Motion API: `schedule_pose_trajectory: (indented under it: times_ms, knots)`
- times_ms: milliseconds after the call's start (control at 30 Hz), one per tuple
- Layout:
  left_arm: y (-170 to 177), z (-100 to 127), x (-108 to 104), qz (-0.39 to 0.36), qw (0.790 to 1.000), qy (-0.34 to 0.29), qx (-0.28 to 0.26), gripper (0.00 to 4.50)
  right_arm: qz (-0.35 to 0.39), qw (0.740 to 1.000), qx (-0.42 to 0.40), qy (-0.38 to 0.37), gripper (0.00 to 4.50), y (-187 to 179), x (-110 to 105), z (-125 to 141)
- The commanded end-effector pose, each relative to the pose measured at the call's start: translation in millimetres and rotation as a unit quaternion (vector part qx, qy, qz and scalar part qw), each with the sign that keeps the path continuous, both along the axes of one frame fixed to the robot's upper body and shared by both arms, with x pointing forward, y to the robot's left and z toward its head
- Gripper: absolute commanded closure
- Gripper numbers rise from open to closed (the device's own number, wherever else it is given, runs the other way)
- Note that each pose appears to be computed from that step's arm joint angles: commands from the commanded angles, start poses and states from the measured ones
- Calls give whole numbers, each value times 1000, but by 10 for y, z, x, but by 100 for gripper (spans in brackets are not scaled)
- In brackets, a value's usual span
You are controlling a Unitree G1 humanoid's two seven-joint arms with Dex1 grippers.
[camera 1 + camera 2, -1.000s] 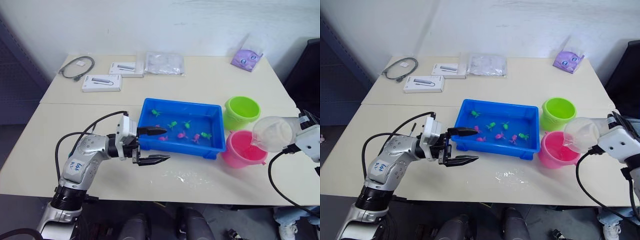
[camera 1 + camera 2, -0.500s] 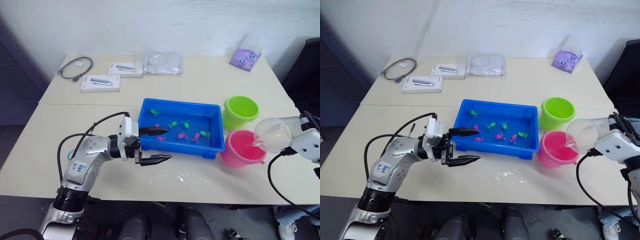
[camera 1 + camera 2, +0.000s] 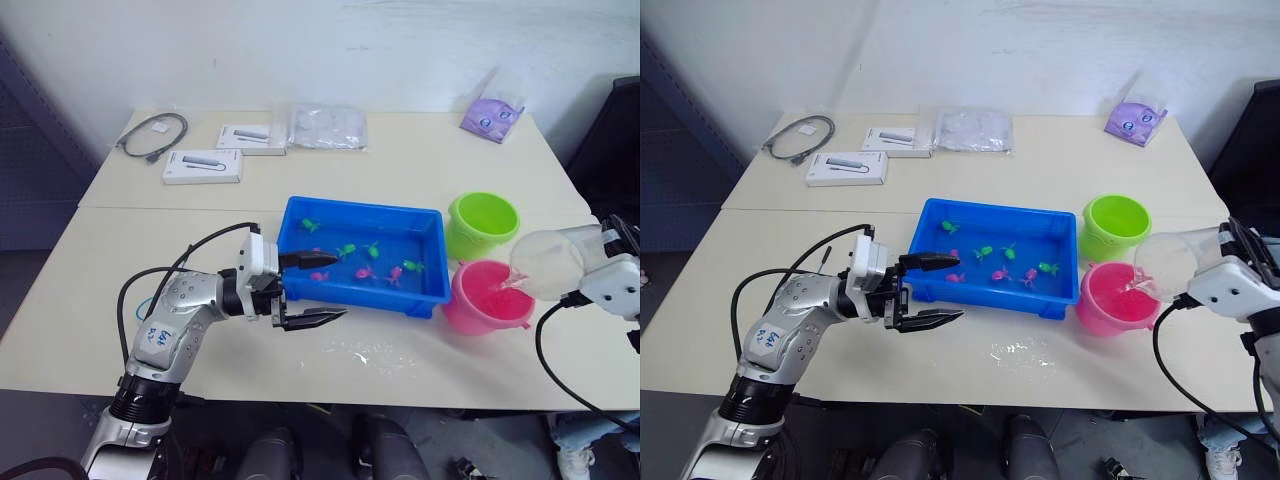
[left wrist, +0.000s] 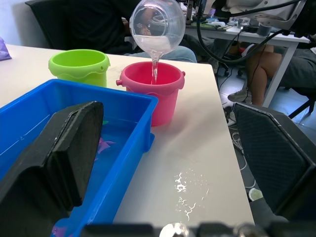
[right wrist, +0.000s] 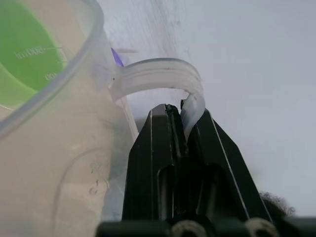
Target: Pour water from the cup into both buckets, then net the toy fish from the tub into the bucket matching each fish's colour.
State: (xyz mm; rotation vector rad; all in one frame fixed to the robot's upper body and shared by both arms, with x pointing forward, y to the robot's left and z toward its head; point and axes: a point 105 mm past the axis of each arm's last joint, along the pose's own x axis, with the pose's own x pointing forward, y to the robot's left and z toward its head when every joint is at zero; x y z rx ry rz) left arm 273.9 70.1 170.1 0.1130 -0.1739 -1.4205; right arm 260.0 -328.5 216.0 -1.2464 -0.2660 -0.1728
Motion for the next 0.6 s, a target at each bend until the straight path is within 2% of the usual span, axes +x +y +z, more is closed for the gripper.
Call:
schedule_pose_trajectory:
  times_ms: [33, 600]
  knots:
    - [-18, 111, -42, -5, 999, -32, -2, 0, 7, 1000, -8, -29, 447, 29, -21, 119]
    - [-40, 64, -12, -5, 999, -33, 0, 0, 5, 999, -19, -32, 447, 36, -30, 99]
